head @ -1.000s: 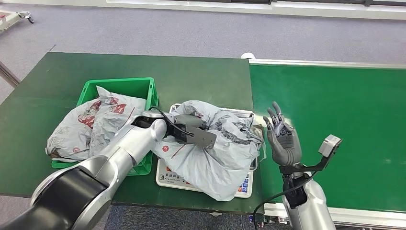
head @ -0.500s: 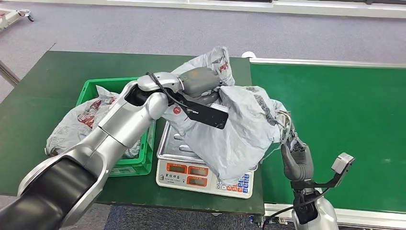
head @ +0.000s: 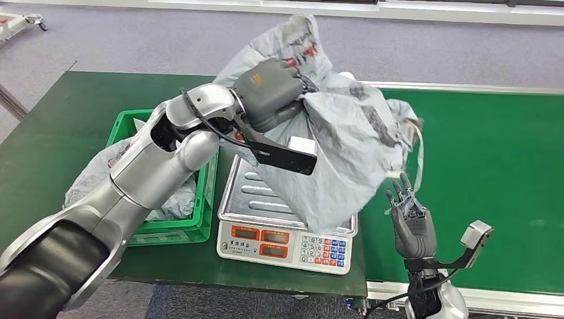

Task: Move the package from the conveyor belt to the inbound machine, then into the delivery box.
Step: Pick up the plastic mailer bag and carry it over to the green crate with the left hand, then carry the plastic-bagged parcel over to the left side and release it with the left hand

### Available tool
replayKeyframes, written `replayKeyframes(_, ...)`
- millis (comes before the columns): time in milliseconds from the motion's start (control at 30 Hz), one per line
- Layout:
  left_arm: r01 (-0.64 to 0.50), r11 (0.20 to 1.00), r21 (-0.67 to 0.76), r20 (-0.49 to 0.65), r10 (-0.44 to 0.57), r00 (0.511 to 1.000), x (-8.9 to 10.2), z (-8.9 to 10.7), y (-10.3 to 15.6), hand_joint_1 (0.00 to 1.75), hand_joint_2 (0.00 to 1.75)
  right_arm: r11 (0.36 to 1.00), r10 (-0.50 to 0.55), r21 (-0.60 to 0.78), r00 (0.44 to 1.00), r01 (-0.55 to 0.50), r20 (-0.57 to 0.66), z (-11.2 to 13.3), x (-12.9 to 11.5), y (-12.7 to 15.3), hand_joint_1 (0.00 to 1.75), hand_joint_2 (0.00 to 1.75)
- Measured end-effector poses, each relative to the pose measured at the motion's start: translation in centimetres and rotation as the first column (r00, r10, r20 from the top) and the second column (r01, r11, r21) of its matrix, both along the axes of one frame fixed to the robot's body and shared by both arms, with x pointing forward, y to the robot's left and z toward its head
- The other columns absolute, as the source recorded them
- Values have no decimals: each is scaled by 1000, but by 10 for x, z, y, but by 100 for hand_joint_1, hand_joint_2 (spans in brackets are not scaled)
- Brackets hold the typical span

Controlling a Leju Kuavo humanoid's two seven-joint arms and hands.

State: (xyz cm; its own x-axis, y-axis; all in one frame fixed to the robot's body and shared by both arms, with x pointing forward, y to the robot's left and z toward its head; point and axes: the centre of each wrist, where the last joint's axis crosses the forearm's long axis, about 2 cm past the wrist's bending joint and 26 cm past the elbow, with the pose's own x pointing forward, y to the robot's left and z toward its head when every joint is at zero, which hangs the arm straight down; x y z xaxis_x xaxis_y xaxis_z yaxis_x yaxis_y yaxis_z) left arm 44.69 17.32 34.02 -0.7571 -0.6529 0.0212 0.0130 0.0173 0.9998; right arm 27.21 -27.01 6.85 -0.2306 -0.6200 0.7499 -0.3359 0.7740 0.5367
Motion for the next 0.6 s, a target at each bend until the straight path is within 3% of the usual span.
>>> replayKeyframes(67, -157, 988, 1, 77, 157, 985, 11, -20, 31, 175, 175, 1000, -3, 1, 1000, 3, -12, -2, -4, 2, 0, 175)
replayKeyframes(200, -453, 891, -29, 159, 452, 878, 17, -87, 121, 175, 175, 1000, -3, 8, 999, 3, -37, -8, -16, 6, 0, 175)
replayKeyframes(333, -668, 744, -29, 164, 662, 731, -10, -154, 194, 175, 175, 1000, -15, 2, 998, 16, -63, -16, -31, 9, 0, 175)
replayKeyframes(467, -781, 624, 15, 144, 772, 619, -34, -187, 234, 175, 175, 1000, -19, 4, 997, 20, -72, -19, -35, 11, 0, 175)
replayKeyframes(500, -800, 599, 23, 144, 790, 596, -39, -191, 241, 161, 175, 1000, -20, 4, 997, 20, -73, -19, -36, 11, 0, 175)
replayKeyframes(600, -850, 525, 41, 147, 838, 525, -50, -200, 257, 30, 175, 1000, -23, -1, 997, 23, -77, -18, -36, 13, 0, 175)
